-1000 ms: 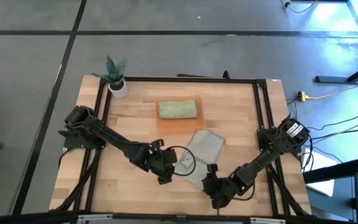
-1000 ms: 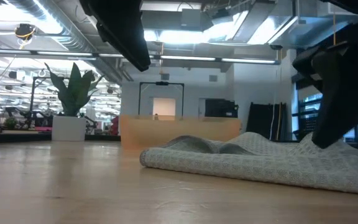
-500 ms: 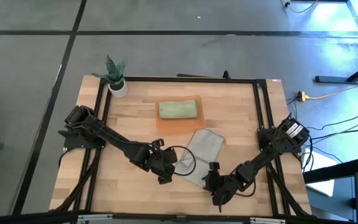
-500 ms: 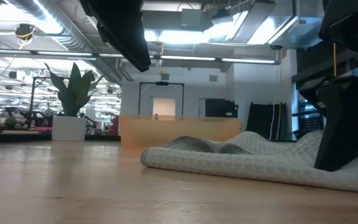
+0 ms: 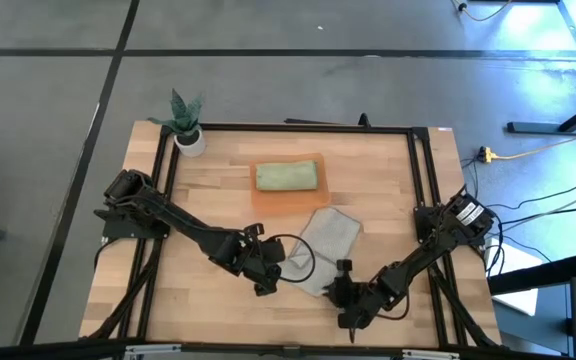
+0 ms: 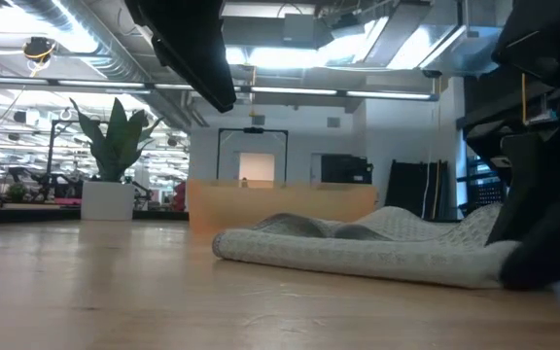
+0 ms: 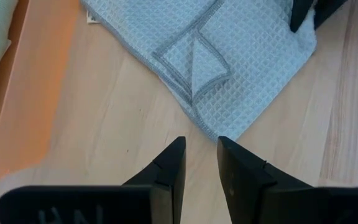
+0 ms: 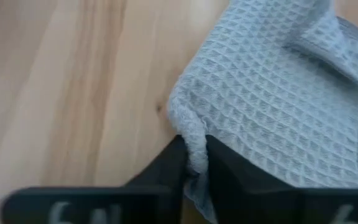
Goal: Roll microfiber towels into tight, uniform cylinder then place into a basket
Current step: Roll the gray microfiber towel
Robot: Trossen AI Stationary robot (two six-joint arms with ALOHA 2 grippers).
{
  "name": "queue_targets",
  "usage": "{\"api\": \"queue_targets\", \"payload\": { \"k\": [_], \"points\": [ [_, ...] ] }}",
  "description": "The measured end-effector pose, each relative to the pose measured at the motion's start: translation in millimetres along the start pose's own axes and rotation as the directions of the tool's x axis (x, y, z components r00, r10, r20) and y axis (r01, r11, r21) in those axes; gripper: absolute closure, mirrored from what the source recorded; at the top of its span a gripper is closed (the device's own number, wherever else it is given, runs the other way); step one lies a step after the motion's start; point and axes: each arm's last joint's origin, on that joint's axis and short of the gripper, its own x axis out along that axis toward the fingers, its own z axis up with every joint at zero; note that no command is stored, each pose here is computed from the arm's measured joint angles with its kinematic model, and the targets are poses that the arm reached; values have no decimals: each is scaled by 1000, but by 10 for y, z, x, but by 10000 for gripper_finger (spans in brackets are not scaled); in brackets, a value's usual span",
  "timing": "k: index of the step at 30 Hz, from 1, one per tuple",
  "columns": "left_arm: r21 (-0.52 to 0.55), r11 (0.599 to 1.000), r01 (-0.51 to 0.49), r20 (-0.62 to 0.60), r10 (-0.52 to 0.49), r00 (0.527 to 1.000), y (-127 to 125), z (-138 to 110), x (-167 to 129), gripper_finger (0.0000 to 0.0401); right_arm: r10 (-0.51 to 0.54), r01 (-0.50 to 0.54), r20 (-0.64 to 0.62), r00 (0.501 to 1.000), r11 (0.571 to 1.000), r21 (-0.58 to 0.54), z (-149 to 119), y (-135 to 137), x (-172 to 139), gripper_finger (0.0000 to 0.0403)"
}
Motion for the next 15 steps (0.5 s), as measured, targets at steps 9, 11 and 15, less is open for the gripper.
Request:
{"api": "queue_targets", "payload": {
  "k": [9, 11, 15],
  "points": [
    [1, 1000, 0, 0, 0, 1000, -1, -2, 0, 319, 2, -4, 12, 1000, 988, 155, 63, -46, -92, 375],
    [0, 1000, 0, 0, 0, 1000, 0, -1, 1, 319, 18, -20, 12, 1000, 980, 197, 93, -59, -138, 379],
    [1, 1000, 0, 0, 0, 1000, -1, -2, 1, 319, 39, -52, 50, 998, 956, 289, 189, -75, -243, 387]
  ]
}}
